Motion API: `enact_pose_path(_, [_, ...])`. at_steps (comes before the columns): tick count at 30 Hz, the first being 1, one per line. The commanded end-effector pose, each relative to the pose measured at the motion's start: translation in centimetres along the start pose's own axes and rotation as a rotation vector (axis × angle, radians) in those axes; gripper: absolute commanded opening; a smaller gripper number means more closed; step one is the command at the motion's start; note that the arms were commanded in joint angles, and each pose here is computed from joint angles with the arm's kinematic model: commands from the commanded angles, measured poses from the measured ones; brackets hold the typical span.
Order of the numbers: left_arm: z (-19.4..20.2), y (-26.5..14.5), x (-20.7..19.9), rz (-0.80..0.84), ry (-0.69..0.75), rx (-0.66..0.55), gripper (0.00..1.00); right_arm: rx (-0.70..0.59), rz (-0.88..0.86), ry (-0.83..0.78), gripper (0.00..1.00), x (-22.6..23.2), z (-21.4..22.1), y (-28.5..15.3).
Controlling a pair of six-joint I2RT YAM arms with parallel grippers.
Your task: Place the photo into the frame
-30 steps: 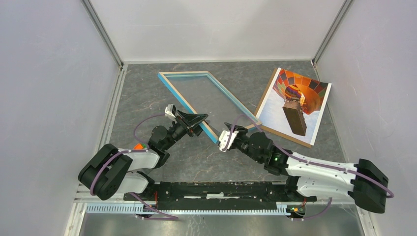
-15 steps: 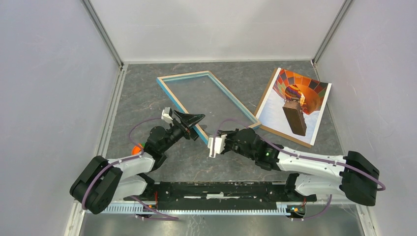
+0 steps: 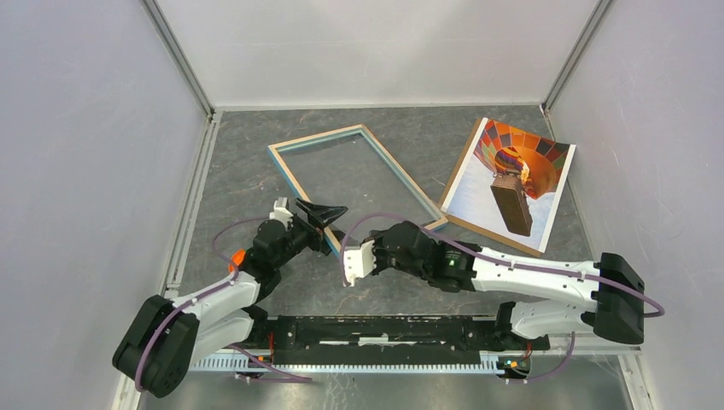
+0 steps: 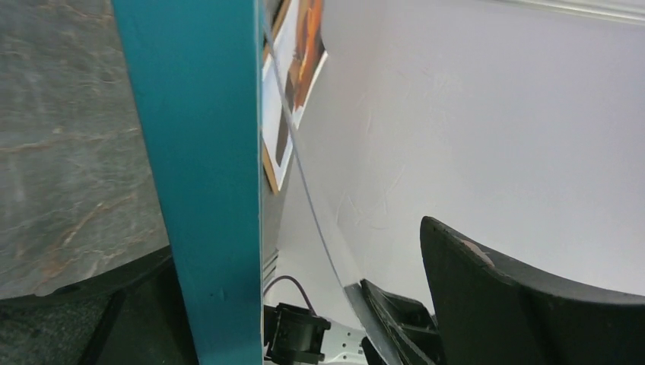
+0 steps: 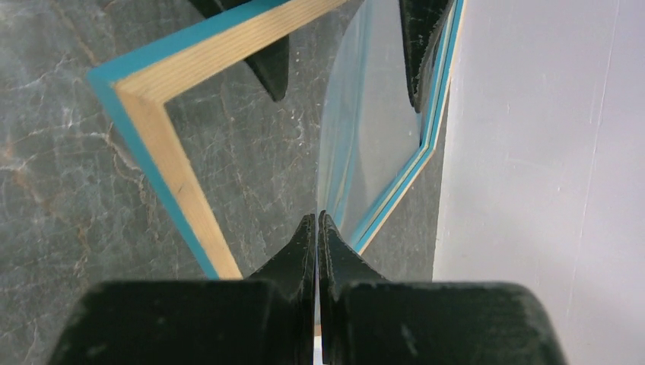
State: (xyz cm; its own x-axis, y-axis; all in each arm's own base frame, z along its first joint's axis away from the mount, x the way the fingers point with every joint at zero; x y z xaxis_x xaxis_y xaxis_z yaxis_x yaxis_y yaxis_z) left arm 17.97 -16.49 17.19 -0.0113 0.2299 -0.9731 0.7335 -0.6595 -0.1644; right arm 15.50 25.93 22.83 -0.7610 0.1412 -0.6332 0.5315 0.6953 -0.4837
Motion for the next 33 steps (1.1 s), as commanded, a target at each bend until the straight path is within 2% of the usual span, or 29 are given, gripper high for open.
enact_pose_path(1, [-0.7,-0.5,1.1,-0.053,0.004,-0.038,1.0,0.053,-0.016,-0.101,0.0,-0.2,-1.1,-1.2])
enact_pose_path(8, [-3.1,-0.5,2.1,-0.09,-0.047,-0.097,1.0,0.04,-0.087,-0.25,0.0,2.0,-1.9,-3.1])
enact_pose_path(14, [-5.4,-0.1,2.5,-0.123,-0.021,-0.159,1.0,0.087,-0.127,-0.235,0.0,2.4,-1.9,-5.0])
enact_pose_path(22, [-7.4,0.5,4.2,-0.202,0.0,-0.207,1.0,-0.017,-0.032,0.022,0.0,-0.9,-4.8,-9.7])
enact_pose_path(29, [-8.5,0.7,5.2,-0.22,0.002,-0.225,1.0,-0.091,0.106,0.134,0.0,-4.3,-5.7,-14.2])
enact_pose_path(33, [-8.8,0.5,6.0,-0.254,0.005,-0.227,1.0,-0.061,0.28,0.315,0.0,-6.5,-5.9,-16.4])
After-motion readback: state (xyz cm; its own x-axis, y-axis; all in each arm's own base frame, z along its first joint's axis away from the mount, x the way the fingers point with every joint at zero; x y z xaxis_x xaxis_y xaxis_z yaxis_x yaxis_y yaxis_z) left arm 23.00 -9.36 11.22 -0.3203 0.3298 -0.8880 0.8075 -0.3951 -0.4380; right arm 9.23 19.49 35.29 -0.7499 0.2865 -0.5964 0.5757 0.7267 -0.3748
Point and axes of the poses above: each gripper's point midway between its finger pads, its own y axis out along the fingers, its own x axis along the line the jaws close on, z = x × y, the point moved 9 cm from there along -y, back along the fingers, and after that the axes turned 12 degrees about y, right-handed, at the moved point
